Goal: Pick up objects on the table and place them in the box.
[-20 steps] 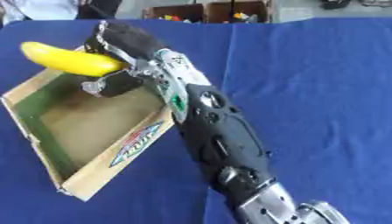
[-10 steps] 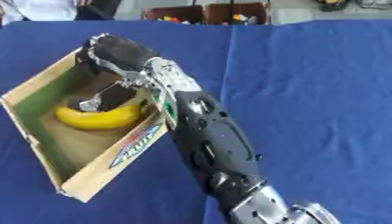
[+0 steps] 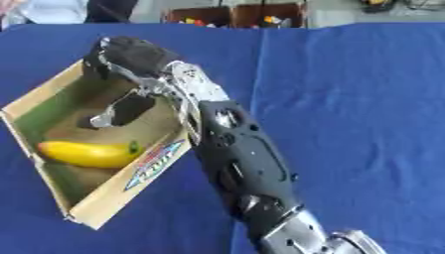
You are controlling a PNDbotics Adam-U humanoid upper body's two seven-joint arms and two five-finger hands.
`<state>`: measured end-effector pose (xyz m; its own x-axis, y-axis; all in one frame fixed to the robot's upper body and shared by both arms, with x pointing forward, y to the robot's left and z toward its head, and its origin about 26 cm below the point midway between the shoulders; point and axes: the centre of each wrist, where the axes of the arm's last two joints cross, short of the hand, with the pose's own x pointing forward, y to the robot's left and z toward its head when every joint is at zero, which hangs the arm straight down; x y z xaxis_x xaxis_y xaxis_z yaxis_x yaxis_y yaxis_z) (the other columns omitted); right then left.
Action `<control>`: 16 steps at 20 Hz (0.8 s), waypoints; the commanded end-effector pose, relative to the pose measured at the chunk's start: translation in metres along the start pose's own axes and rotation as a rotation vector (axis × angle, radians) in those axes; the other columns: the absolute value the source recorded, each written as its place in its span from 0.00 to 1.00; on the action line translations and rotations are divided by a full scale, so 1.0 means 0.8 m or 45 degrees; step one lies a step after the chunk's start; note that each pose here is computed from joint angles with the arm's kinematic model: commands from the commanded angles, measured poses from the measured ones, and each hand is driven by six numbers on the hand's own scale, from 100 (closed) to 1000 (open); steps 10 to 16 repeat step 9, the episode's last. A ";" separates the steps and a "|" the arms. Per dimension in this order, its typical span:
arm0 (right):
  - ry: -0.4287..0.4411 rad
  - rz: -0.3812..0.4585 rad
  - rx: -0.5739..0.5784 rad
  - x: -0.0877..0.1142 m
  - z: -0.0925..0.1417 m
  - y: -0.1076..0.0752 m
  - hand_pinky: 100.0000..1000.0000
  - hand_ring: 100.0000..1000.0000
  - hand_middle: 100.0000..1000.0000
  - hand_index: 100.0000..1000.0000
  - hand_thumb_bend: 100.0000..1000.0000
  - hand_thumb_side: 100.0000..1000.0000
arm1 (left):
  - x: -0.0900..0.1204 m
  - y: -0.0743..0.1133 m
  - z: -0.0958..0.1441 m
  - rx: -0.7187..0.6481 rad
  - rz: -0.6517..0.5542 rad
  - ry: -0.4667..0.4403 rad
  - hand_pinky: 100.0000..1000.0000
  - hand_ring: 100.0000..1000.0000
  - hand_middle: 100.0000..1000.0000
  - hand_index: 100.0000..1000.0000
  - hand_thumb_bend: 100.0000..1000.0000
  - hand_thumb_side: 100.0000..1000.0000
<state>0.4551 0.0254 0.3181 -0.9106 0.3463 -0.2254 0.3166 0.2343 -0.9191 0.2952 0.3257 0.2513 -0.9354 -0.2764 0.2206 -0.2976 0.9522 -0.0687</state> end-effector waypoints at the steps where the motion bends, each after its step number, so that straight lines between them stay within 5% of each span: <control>1: -0.013 0.019 -0.112 0.005 -0.007 -0.029 0.44 0.62 0.42 0.64 0.49 0.65 | 0.007 0.000 -0.009 -0.016 0.005 -0.038 0.66 0.77 0.82 0.91 0.00 0.85; 4: 0.002 0.018 -0.187 0.004 -0.004 -0.043 0.44 0.62 0.43 0.64 0.48 0.68 | 0.007 0.001 -0.009 -0.017 0.003 -0.038 0.66 0.77 0.82 0.91 0.00 0.85; 9: 0.027 0.015 -0.284 -0.008 0.009 -0.068 0.47 0.67 0.47 0.68 0.51 0.99 | 0.007 0.002 -0.008 -0.018 -0.005 -0.036 0.66 0.77 0.82 0.91 0.00 0.85; 16: 0.027 0.015 -0.284 -0.008 0.009 -0.068 0.47 0.67 0.47 0.68 0.51 0.99 | 0.007 0.002 -0.008 -0.018 -0.005 -0.036 0.66 0.77 0.82 0.91 0.00 0.85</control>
